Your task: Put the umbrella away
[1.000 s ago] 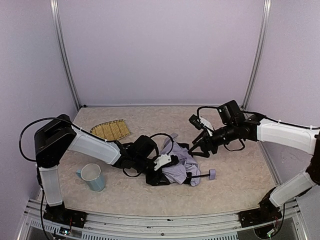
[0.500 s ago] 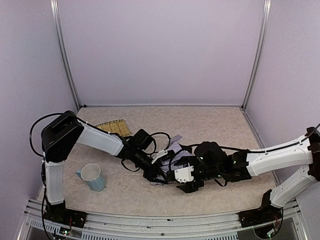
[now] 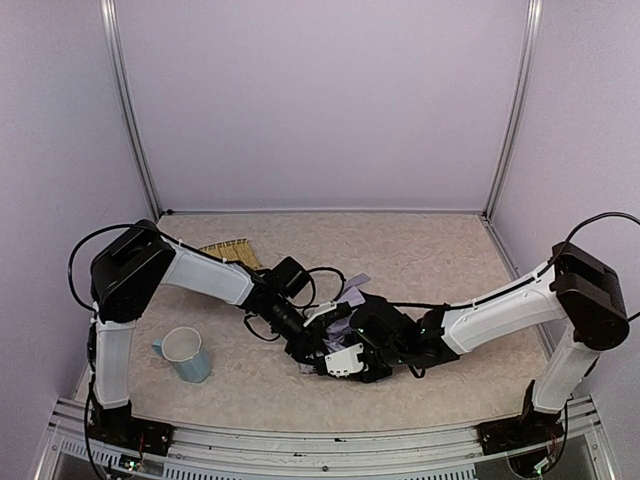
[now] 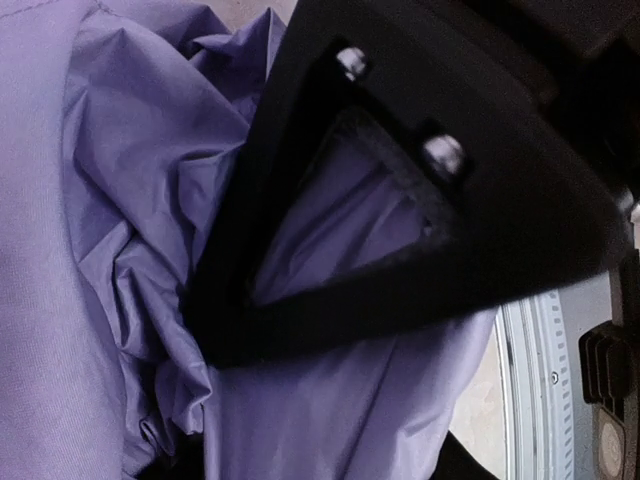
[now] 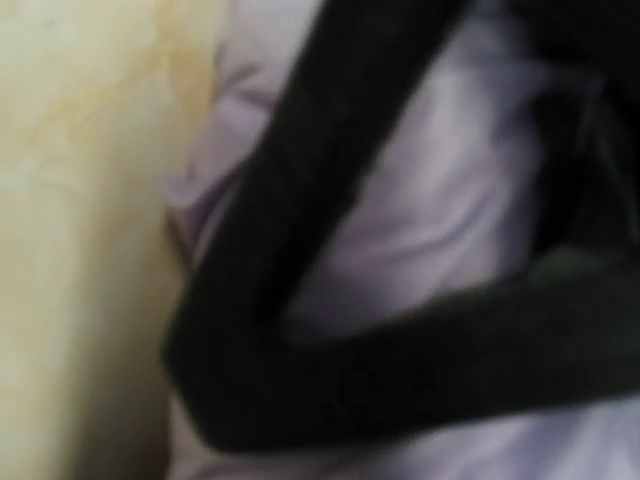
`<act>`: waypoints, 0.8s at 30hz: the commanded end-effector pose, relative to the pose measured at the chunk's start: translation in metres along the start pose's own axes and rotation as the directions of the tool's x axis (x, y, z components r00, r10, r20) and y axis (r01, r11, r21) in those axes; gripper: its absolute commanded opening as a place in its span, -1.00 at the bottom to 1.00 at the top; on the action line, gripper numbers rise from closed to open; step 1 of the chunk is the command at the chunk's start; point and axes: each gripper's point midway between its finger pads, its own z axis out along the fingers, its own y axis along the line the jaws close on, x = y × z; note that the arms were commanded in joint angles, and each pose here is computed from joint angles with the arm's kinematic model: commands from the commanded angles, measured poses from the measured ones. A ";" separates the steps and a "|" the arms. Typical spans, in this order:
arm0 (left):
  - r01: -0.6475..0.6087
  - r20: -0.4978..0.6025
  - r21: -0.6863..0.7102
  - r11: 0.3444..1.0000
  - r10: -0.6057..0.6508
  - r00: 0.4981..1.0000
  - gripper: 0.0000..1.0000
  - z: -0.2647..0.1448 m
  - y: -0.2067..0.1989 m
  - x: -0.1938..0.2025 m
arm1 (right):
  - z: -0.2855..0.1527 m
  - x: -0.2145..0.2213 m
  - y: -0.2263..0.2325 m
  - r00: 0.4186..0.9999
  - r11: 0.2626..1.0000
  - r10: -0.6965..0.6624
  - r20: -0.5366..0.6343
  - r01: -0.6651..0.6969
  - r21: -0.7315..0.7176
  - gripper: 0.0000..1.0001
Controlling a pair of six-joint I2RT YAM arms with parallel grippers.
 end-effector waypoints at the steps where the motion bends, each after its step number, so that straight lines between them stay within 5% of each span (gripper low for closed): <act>1: 0.259 -0.236 0.080 0.963 -0.234 0.943 -0.46 0.016 -0.022 0.085 | 0.010 0.030 0.025 0.992 0.995 0.040 -0.121 -0.051 -0.091 -0.28; 7: 0.119 -0.089 0.019 0.993 -0.117 0.989 0.06 -0.010 -0.011 0.029 | 0.007 0.035 0.034 0.985 0.981 0.088 -0.146 -0.111 -0.161 -0.87; 11: 0.035 0.131 -0.076 0.997 -0.025 0.991 0.22 -0.058 -0.004 -0.030 | 0.004 0.030 0.021 0.980 0.974 0.149 -0.135 -0.169 -0.148 -1.00; 17: -0.027 0.443 -0.259 0.965 0.144 0.885 0.35 -0.149 -0.022 -0.077 | -0.024 0.003 -0.029 0.942 0.935 0.336 0.025 -0.330 -0.130 -1.00; 24: 0.002 0.527 -0.496 0.868 0.300 0.795 0.33 -0.187 -0.030 -0.074 | -0.098 -0.037 -0.111 0.801 0.863 0.504 0.322 -0.459 -0.209 -1.00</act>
